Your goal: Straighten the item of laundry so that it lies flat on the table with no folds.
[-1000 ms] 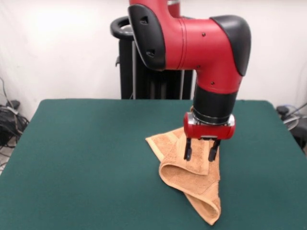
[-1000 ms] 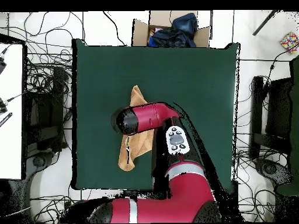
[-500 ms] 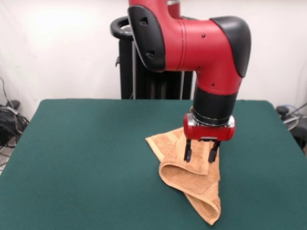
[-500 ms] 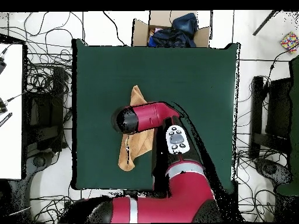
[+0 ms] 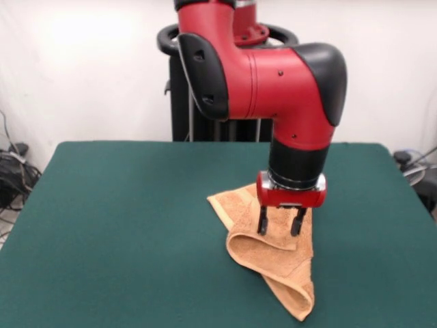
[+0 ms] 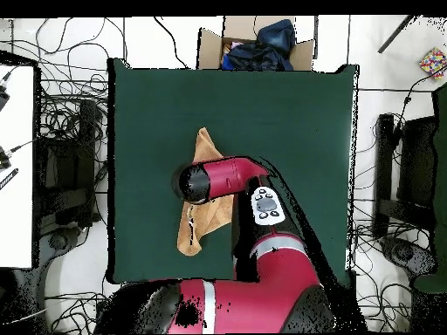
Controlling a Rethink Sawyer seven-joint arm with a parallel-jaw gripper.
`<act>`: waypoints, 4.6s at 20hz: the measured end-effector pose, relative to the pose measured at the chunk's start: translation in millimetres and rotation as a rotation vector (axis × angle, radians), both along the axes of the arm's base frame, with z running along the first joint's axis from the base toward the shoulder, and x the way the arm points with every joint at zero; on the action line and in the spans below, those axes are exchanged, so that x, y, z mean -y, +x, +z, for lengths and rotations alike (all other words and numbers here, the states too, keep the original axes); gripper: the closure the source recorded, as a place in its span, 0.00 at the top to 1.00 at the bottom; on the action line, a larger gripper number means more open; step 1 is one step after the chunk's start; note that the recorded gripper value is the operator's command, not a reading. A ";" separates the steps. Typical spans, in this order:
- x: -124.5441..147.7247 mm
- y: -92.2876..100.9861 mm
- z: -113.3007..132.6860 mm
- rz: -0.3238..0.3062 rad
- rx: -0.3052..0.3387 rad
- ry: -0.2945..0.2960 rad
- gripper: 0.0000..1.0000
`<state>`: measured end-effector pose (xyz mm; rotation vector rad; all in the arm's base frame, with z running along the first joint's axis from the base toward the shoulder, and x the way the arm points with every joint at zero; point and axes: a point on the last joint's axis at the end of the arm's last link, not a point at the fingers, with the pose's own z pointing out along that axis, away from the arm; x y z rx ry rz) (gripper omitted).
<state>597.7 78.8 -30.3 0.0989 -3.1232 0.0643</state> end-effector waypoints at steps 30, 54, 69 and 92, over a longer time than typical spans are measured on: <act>-2.3 -5.2 -10.6 0.001 -0.010 0.006 0.00; -18.6 30.2 84.9 -0.027 0.028 -0.016 0.00; -39.1 31.4 104.3 -0.030 0.032 -0.002 0.00; -183.7 -30.3 125.5 0.076 0.061 0.071 0.00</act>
